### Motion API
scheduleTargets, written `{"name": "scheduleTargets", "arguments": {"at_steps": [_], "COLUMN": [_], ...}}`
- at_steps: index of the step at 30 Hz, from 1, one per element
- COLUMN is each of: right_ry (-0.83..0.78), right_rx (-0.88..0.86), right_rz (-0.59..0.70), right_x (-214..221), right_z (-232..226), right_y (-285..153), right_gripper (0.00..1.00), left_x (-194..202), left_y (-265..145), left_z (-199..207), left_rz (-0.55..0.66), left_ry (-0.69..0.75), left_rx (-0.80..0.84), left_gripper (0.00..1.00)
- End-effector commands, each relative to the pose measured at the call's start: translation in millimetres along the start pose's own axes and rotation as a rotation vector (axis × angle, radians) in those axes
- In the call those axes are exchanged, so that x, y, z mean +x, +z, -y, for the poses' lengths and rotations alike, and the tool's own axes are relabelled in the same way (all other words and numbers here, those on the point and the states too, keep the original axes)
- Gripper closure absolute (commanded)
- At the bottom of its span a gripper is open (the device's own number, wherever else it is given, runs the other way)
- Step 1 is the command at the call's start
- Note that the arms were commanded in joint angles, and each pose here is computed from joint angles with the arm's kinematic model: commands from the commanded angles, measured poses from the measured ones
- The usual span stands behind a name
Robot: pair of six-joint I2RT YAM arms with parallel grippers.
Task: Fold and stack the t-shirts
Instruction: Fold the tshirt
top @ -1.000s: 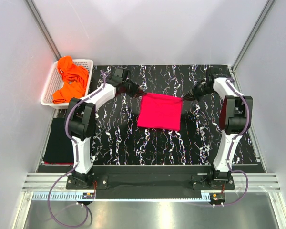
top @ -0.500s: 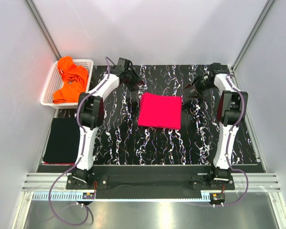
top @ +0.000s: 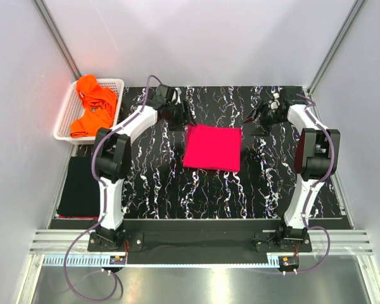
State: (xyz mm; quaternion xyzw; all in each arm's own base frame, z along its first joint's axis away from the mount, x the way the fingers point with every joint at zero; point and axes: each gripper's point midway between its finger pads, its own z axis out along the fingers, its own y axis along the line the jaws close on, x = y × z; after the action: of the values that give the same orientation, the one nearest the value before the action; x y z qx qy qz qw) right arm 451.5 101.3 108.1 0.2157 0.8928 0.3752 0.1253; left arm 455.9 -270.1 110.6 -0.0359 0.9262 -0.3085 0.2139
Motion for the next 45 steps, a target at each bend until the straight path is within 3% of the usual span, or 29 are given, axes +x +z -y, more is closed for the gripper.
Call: {"name": "scheduleTargets", "arguments": {"at_steps": [1, 12, 18, 23, 27, 28, 29, 31, 35, 41, 42, 44, 45], "right_ry": [-0.088, -0.112, -0.139, -0.141, -0.144, -0.141, -0.136, -0.141, -0.132, -0.103, -0.099, -0.086, -0.055], "right_rx": [-0.021, 0.011, -0.017, -0.053, -0.058, -0.056, -0.058, -0.077, -0.077, -0.092, -0.09, -0.095, -0.092], "right_rz": [0.03, 0.002, -0.011, -0.031, -0.032, -0.031, -0.029, -0.016, -0.011, 0.002, 0.007, 0.01, 0.032], "right_x": [-12, -11, -13, -19, -23, -23, -22, -25, -30, -41, -44, -45, -48], "right_z": [4, 24, 26, 26, 26, 27, 25, 22, 22, 17, 17, 14, 3], "right_y": [6, 29, 43, 56, 64, 65, 65, 65, 69, 76, 77, 76, 65], "right_gripper": [0.25, 0.23, 0.23, 0.25, 0.36, 0.49, 0.55, 0.56, 0.57, 0.76, 0.87, 0.86, 0.58], "left_x": [-12, -27, -19, -17, -19, -20, -21, -20, -18, -21, -22, -23, -21], "left_y": [16, 62, 77, 84, 87, 86, 85, 83, 83, 81, 80, 76, 65], "left_z": [-10, -24, -32, -37, -39, -39, -40, -40, -46, -52, -52, -50, -47], "left_rz": [0.013, 0.051, 0.007, -0.024, -0.036, -0.039, -0.038, -0.043, -0.05, -0.044, -0.042, -0.037, -0.038], "left_ry": [0.126, 0.222, 0.179, 0.17, 0.151, 0.146, 0.143, 0.145, 0.135, 0.128, 0.128, 0.13, 0.116], "left_rx": [-0.006, -0.098, -0.077, -0.037, 0.001, 0.008, 0.01, 0.021, 0.024, 0.028, 0.032, 0.033, 0.042], "left_gripper": [0.31, 0.22, 0.23, 0.31, 0.51, 0.54, 0.57, 0.69, 0.77, 1.0, 1.0, 0.98, 0.67]}}
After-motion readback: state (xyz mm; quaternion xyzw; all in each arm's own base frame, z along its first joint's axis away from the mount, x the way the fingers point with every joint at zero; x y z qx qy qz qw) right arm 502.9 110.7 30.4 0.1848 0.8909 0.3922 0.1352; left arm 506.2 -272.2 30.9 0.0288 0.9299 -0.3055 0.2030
